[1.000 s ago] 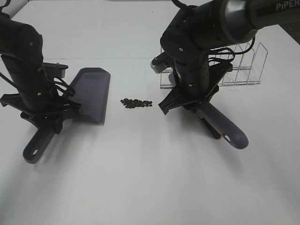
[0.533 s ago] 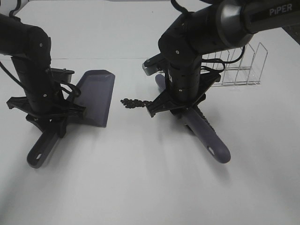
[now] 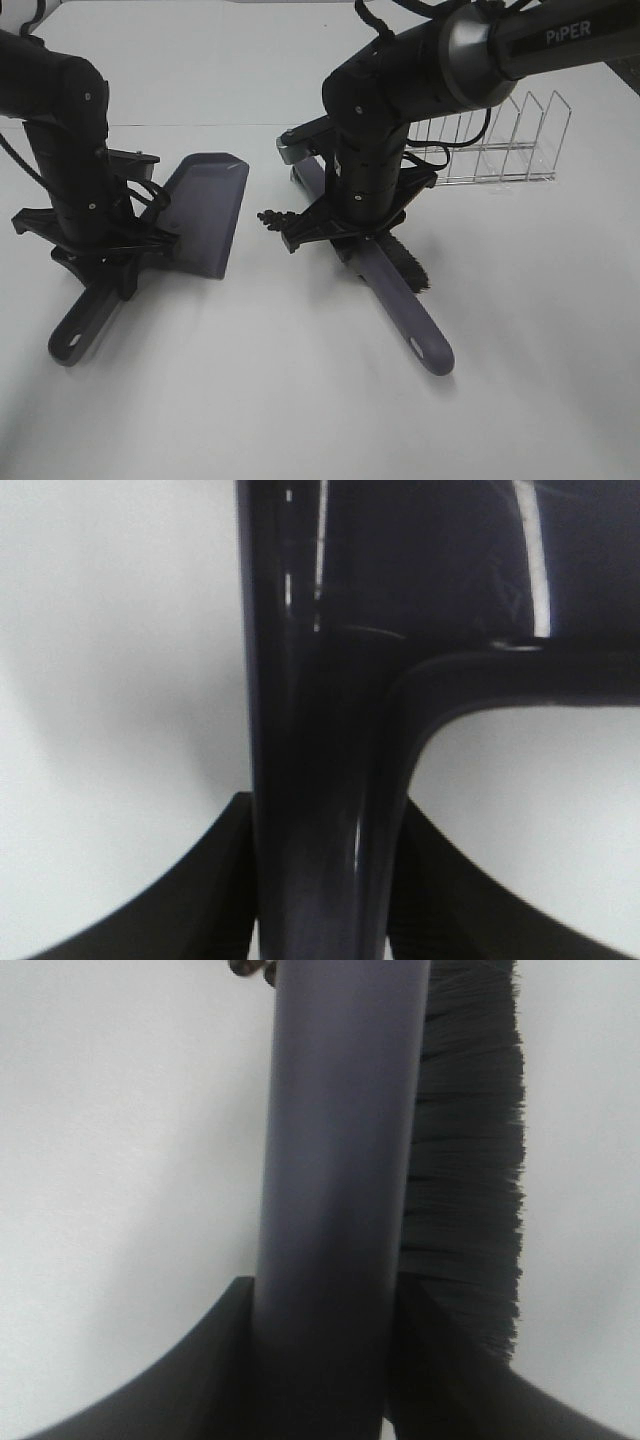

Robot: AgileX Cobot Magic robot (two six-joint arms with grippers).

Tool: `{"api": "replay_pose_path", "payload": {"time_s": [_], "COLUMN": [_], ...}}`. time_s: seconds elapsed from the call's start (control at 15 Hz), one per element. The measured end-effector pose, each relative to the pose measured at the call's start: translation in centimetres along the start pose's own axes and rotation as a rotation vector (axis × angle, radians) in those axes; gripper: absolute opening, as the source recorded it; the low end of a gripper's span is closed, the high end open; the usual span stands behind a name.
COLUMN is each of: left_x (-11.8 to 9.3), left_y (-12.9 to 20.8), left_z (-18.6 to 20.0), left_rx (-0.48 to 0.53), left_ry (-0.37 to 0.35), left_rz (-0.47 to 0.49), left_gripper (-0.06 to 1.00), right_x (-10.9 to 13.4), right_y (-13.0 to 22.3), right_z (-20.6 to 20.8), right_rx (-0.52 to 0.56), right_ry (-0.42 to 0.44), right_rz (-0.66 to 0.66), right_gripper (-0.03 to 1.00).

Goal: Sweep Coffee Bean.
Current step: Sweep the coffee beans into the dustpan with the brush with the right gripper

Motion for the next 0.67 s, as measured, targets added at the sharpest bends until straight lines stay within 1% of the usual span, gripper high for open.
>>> {"api": "replay_pose_path", "payload": {"time_s": [0.27, 0.33, 0.47, 0.6, 0.67], "left_x": [0.1, 0.0, 0.0, -0.1, -0.1], "left_y": [0.3, 0.5, 0.9, 0.9, 0.9], "left_z": [-0.3, -0.8, -1.3, -1.3, -1.3], "left_rx": [0.036, 0.068, 0.126, 0.131, 0.133], "left_ry": [-0.007, -0.007, -0.006, -0.001, 0.0], "left_rz": [-0.006, -0.01, -0.033, -0.035, -0.034], "left_gripper": [0.33, 0.33, 0.33, 0.33, 0.33], "right_x": [0.6, 0.9, 1.4, 1.8, 2.0], "right_y": [-1.3, -1.8, -2.7, -3.6, -4.1], "right_z": [0.6, 0.6, 0.0, -0.6, -0.7], "right_rx": [-0.042, -0.048, -0.027, 0.012, 0.014], "right_ry": [-0.053, -0.073, -0.1, -0.122, -0.135], "right_rz": [-0.004, 0.0, 0.02, 0.034, 0.035], "right_gripper": [0.29, 0.29, 0.29, 0.29, 0.29]}}
Point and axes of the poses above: a point on each arm's last joint axis where the gripper is mounted, z pointing back along that axis away from the gripper, x along the wrist's bending axis when the last joint is at zero, y = z × x, the point moved 2 cm from there along -z, pointing out along that axis toward the gripper, and after that the axes turned 4 degrees about z, right-handed, at the moved point
